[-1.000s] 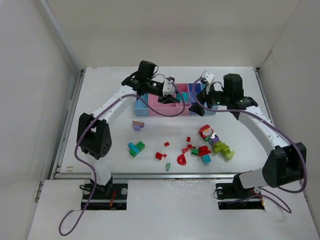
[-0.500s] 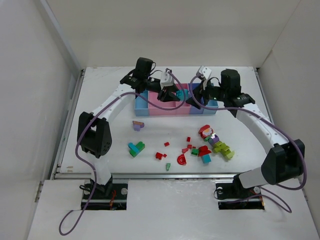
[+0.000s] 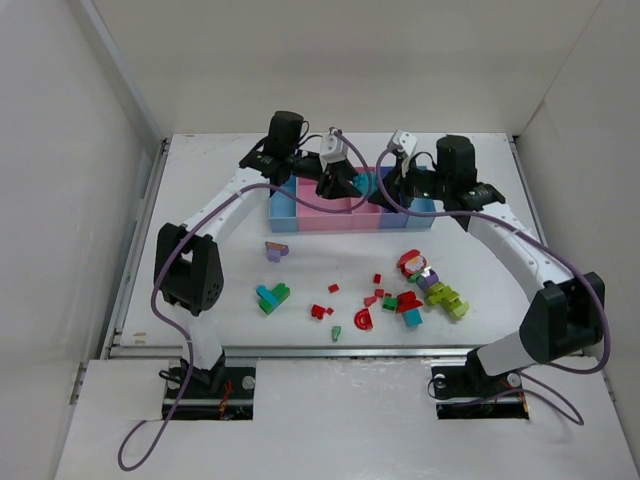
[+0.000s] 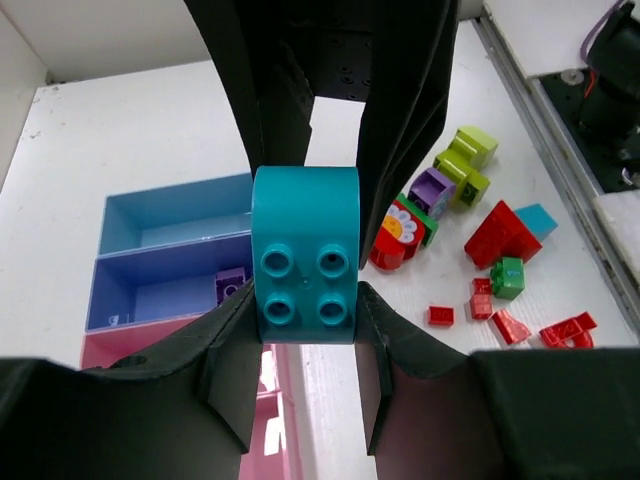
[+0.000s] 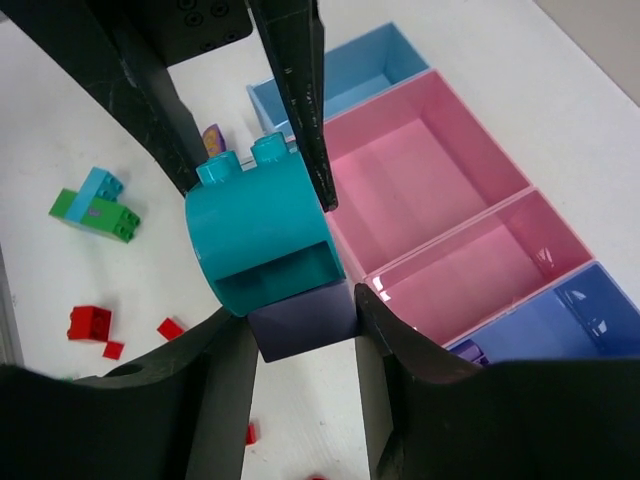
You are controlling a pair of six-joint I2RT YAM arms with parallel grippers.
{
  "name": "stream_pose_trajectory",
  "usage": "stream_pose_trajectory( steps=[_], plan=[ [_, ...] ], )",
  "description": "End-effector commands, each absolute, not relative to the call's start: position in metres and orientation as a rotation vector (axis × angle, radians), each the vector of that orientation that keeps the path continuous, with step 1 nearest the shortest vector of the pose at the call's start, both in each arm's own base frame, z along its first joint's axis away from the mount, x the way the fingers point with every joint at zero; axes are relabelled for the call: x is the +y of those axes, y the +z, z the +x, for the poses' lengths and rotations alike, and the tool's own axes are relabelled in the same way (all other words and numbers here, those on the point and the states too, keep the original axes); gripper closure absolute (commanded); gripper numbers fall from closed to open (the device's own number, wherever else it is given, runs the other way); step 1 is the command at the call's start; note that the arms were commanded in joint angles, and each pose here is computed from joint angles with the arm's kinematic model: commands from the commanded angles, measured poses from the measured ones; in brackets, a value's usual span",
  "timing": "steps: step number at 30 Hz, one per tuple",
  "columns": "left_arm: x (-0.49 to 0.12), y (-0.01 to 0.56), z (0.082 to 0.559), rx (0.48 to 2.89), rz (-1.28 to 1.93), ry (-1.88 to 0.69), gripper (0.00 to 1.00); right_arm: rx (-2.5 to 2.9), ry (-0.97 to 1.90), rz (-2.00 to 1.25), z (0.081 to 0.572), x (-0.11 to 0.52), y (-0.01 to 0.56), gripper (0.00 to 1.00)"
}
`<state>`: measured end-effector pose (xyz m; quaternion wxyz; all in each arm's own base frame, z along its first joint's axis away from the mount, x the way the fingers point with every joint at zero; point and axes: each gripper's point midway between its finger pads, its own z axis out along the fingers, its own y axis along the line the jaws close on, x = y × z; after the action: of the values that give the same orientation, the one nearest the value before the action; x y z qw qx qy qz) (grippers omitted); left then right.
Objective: Sort the legos into containers by color
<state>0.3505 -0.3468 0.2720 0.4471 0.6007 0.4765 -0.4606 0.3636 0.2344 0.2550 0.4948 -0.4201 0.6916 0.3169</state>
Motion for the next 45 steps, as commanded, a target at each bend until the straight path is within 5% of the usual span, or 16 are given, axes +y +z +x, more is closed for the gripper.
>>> stream_pose_trajectory(
  steps=[1, 8, 15, 24, 27, 33, 36, 45],
  plan=[
    [-0.347, 0.303, 0.352, 1.16, 1.391, -1.193, 1.0, 1.667, 0.718, -0.947, 0.382, 0.224, 0.263, 1.0],
    [-0.318, 0.31, 0.431, 1.418, 0.952, -0.979, 1.0, 1.982, 0.605, -0.521, 0.433, 0.153, 0.201, 1.0],
    [-0.315, 0.292, 0.454, 1.534, 0.879, -0.745, 1.0, 2.08, 0.54, -0.27, 0.48, 0.141, 0.184, 1.0],
    [-0.328, 0.285, 0.449, 1.519, 0.934, -0.738, 1.0, 2.124, 0.601, -0.283, 0.485, 0.15, 0.164, 0.65],
    [-0.329, 0.278, 0.454, 1.534, 0.937, -0.726, 1.0, 2.153, 0.621, -0.287, 0.484, 0.153, 0.155, 0.37],
    [-0.341, 0.272, 0.458, 1.509, 0.991, -0.706, 1.0, 2.146, 0.625, -0.303, 0.484, 0.154, 0.169, 0.15],
    [-0.353, 0.267, 0.463, 1.502, 1.006, -0.722, 1.0, 2.109, 0.608, -0.274, 0.482, 0.151, 0.193, 0.14],
    [-0.432, 0.255, 0.475, 1.492, 0.909, -0.923, 1.0, 2.004, 0.251, 0.405, 0.448, 0.015, 0.243, 0.06]
  ],
)
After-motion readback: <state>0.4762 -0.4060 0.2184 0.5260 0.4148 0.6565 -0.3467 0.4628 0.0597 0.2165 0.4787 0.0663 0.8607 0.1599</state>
